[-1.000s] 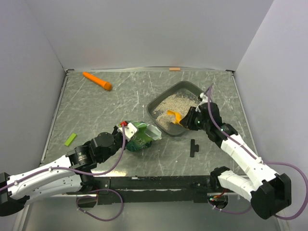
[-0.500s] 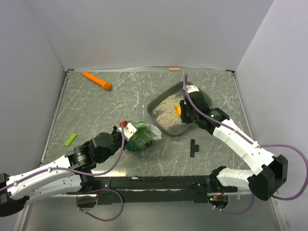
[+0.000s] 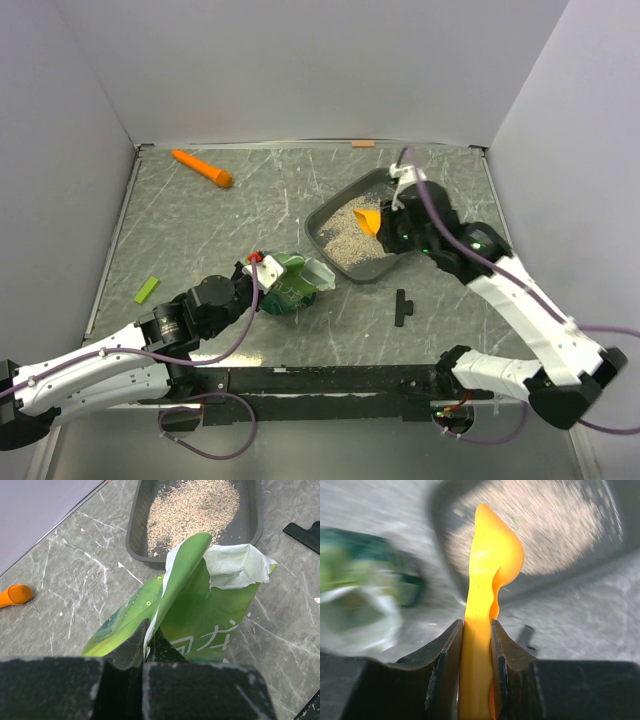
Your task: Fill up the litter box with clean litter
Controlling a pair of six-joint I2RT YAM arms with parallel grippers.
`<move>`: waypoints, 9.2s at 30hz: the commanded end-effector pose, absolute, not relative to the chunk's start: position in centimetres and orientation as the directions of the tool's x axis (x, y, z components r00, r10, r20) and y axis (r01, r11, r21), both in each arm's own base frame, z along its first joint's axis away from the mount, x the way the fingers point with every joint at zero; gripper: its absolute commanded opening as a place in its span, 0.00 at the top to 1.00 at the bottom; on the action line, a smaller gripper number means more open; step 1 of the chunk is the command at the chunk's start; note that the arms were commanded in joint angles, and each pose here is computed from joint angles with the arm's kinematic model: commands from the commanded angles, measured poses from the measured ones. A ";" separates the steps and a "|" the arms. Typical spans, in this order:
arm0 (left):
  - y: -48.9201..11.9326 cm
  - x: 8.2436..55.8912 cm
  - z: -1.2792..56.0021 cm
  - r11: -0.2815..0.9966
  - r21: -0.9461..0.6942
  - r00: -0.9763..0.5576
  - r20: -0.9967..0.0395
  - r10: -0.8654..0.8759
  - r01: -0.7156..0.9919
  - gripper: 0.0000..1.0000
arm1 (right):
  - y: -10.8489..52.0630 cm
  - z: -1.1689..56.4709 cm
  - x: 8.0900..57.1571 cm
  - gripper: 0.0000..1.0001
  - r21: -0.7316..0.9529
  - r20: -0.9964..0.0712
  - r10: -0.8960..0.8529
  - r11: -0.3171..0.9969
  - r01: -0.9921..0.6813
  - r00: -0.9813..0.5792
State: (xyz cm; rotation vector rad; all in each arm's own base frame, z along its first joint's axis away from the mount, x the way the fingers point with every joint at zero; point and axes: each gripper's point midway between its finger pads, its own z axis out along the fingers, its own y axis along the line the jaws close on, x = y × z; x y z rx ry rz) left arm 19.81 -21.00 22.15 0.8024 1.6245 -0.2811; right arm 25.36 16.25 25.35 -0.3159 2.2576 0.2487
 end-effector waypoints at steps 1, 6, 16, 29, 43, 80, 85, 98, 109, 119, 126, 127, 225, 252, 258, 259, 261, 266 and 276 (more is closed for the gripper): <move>-20.2 19.9 22.1 0.744 0.250 -0.043 -0.936 0.350 0.619 0.99 | 16.9 30.7 21.6 1.00 0.192 -0.789 -0.113 0.888 -0.418 -0.604; -20.2 19.9 22.2 0.747 0.249 -0.043 -0.936 0.348 0.617 0.99 | 18.2 32.2 17.5 1.00 0.333 -0.753 -0.102 0.793 -0.510 -0.651; -20.0 19.9 22.3 0.751 0.248 -0.043 -0.938 0.345 0.611 0.99 | 20.4 32.1 14.1 1.00 0.495 -0.675 -0.107 0.668 -0.555 -0.730; -19.9 19.9 22.8 0.757 0.242 -0.036 -0.943 0.331 0.607 0.99 | 22.1 29.7 14.7 1.00 0.533 -0.618 -0.141 0.649 -0.543 -0.774; -20.0 19.9 22.6 0.752 0.245 -0.039 -0.941 0.337 0.612 0.99 | 26.0 24.5 17.3 1.00 0.644 -0.506 -0.098 0.618 -0.451 -0.857; -20.0 19.9 22.2 0.754 0.249 -0.048 -0.936 0.348 0.608 0.99 | 24.5 20.7 22.7 0.60 0.843 -0.303 0.402 0.536 -0.046 -0.864; -19.9 20.0 22.3 0.756 0.250 -0.049 -0.936 0.348 0.605 0.99 | 24.3 20.3 22.8 0.57 0.851 -0.287 0.437 0.525 -0.018 -0.852; -19.9 20.0 22.1 0.756 0.253 -0.053 -0.933 0.355 0.603 0.99 | 25.5 19.8 21.8 0.74 0.880 -0.236 0.396 0.475 -0.022 -0.888; -19.9 20.1 22.0 0.755 0.255 -0.054 -0.932 0.357 0.604 0.99 | 25.0 22.7 21.2 1.00 0.863 -0.329 0.355 0.489 -0.126 -0.875; -19.9 20.0 22.0 0.753 0.255 -0.055 -0.931 0.360 0.606 0.99 | 23.6 25.5 22.3 1.00 0.764 -0.479 0.312 0.609 -0.214 -0.821; -19.9 20.1 22.0 0.754 0.256 -0.056 -0.931 0.361 0.605 0.99 | 24.6 28.0 23.1 1.00 0.713 -0.547 0.257 0.642 -0.282 -0.797; -19.9 20.0 21.9 0.754 0.256 -0.056 -0.931 0.361 0.605 0.99 | 24.6 28.1 23.2 1.00 0.700 -0.556 0.247 0.654 -0.287 -0.794; -18.9 21.0 20.4 0.777 0.310 -0.087 -0.903 0.421 0.547 0.99 | 23.3 18.4 16.2 1.00 0.983 -0.176 0.447 0.030 -0.182 -0.877; -19.0 21.2 20.3 0.782 0.313 -0.090 -0.902 0.423 0.539 0.99 | 19.2 17.2 15.7 1.00 0.987 -0.154 0.613 0.131 -0.093 -0.775; -19.0 21.2 20.2 0.783 0.313 -0.093 -0.901 0.424 0.538 0.99 | 18.8 17.3 15.6 1.00 0.982 -0.160 0.625 0.181 -0.058 -0.764; -19.1 21.2 20.2 0.781 0.313 -0.092 -0.901 0.424 0.540 0.99 | 18.7 17.6 15.6 1.00 0.982 -0.160 0.626 0.182 -0.056 -0.763; -19.3 21.1 20.1 0.775 0.311 -0.091 -0.900 0.426 0.549 0.99 | 18.8 18.1 15.7 1.00 0.982 -0.166 0.627 0.180 -0.066 -0.762; -20.6 20.9 19.2 0.746 0.301 -0.105 -0.890 0.443 0.594 0.99 | 18.9 19.3 15.8 1.00 0.979 -0.187 0.620 0.183 -0.091 -0.762; -22.4 20.4 17.7 0.704 0.298 -0.117 -0.872 0.476 0.645 0.99 | 18.7 19.2 15.8 1.00 0.976 -0.194 0.625 0.204 -0.082 -0.756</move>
